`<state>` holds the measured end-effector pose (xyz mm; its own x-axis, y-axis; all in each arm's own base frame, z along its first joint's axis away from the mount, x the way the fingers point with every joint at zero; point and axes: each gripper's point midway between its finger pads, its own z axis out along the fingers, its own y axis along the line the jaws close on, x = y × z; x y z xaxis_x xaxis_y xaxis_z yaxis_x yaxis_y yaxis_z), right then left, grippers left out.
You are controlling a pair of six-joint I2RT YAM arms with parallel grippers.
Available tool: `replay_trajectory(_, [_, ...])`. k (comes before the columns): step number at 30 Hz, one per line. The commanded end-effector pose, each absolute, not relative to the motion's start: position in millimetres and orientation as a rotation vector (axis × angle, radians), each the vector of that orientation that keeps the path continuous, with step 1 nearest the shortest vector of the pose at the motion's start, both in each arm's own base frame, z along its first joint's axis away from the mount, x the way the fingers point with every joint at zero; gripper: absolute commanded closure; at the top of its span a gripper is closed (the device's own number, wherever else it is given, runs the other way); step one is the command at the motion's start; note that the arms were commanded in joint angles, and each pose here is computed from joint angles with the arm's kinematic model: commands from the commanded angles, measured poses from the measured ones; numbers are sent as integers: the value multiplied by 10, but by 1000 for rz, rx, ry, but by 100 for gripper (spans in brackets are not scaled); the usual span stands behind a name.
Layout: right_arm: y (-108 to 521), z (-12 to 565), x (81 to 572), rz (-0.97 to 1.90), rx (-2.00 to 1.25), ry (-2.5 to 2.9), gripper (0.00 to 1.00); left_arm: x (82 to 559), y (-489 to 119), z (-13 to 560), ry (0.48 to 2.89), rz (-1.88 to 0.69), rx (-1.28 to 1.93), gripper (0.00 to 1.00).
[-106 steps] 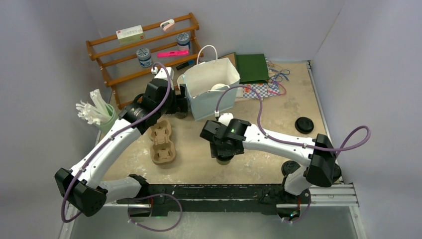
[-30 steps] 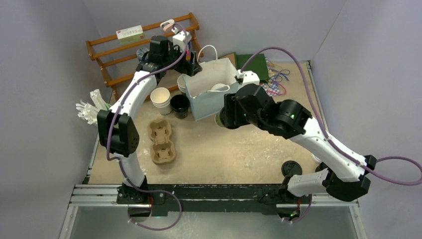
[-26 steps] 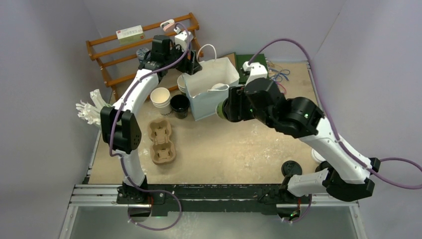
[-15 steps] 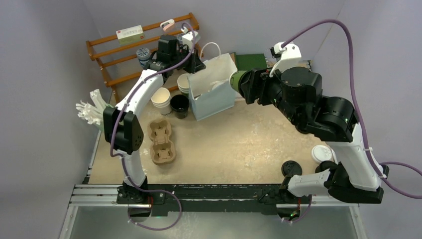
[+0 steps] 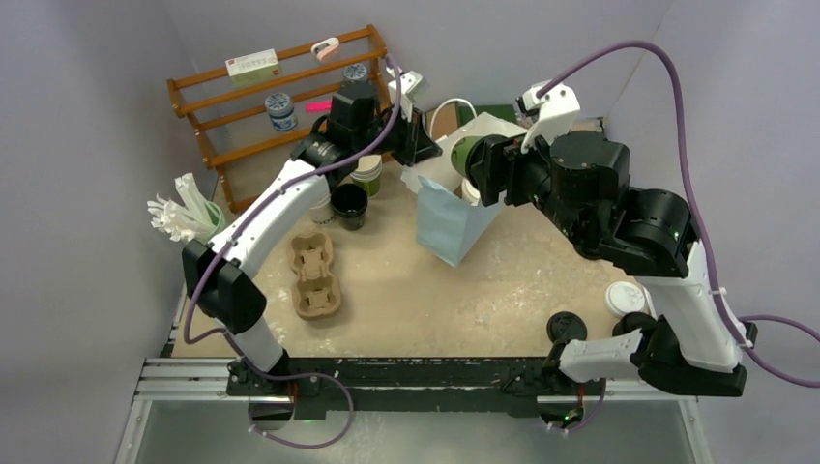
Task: Pack the takeout coffee
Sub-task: Place the coffee cup on the cup tray.
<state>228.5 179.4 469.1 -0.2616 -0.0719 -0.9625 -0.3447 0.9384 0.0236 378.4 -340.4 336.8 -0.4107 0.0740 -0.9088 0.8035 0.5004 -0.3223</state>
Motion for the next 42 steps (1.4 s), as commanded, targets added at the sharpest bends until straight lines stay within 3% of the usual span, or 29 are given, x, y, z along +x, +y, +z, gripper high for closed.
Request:
replay_trajectory(1, [1821, 4427, 2140, 319, -368, 1895, 61, 3467, -3479, 3471, 1805, -1078, 625, 100])
replay_trajectory(17, [1957, 3191, 1813, 431, -455, 2122, 65, 2829, -3801, 3272, 1695, -1166, 882, 100])
replay_trajectory(22, [2044, 2774, 1692, 462, -498, 2219, 72, 2731, -3840, 3342, 1644, -1126, 920, 100])
replay_trajectory(36, [2213, 2164, 1677, 506, -420, 2194, 75, 2160, -3854, 3162, 1493, -1150, 1040, 100])
replay_trajectory(42, [2210, 1910, 1674, 473, -455, 2202, 75, 2144, -3925, 3175, 1459, -1084, 1034, 100])
